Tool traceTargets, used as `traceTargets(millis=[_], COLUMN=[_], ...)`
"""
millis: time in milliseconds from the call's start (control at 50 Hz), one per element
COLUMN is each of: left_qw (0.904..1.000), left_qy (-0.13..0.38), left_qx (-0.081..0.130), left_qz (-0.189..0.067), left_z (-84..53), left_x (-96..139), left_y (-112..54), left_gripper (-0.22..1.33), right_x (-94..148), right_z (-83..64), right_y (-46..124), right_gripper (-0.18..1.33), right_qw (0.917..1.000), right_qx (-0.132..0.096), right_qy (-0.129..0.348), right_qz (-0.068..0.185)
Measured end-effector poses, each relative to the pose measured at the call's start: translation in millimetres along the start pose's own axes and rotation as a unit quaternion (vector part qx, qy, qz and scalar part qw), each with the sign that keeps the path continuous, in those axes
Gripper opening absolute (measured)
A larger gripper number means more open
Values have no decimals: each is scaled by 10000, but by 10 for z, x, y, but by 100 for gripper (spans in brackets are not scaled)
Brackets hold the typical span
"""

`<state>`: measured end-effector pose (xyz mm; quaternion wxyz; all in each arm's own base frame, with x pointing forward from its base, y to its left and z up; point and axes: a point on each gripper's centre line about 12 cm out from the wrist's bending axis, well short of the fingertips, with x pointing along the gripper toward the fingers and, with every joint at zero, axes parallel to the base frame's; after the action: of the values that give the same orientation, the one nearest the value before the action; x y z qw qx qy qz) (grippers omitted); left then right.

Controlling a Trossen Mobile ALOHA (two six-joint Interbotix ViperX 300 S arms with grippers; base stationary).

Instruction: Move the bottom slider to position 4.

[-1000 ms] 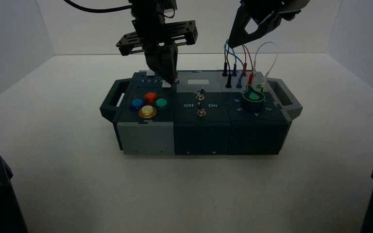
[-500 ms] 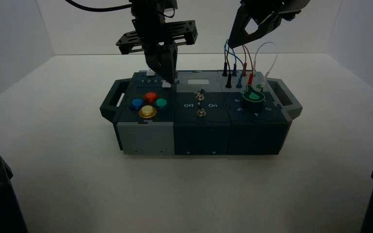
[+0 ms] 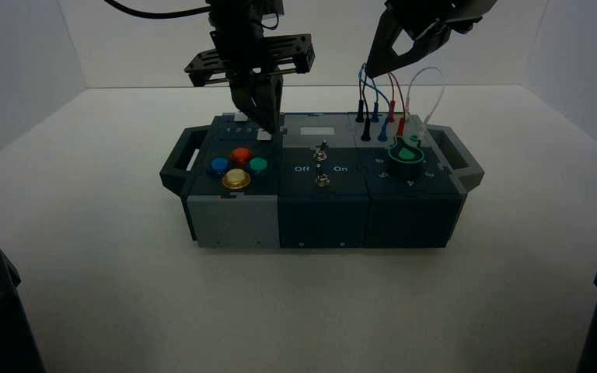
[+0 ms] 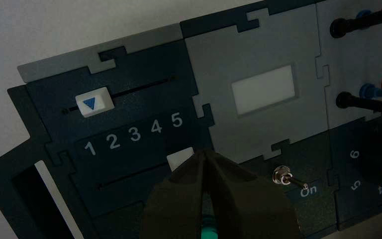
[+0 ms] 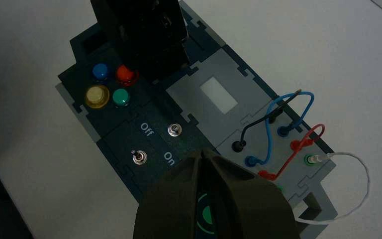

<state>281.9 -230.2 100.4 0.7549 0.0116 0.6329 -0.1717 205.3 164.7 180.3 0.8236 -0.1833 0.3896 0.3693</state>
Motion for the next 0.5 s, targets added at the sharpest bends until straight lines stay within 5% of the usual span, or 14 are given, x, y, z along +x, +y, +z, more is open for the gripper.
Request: traceTargets(millis=[500], left_qw=[9999], left_qy=[8], left_qx=[88], left_qz=[66], left_z=[-1], left_x=[10], left_y=[17], left_gripper=[-16], right_x=[3], right_z=[-3], right_y=[-5], right_gripper=[-14], right_qw=[10000], right_qx=[0], right_qy=[9], right_qz=[-6])
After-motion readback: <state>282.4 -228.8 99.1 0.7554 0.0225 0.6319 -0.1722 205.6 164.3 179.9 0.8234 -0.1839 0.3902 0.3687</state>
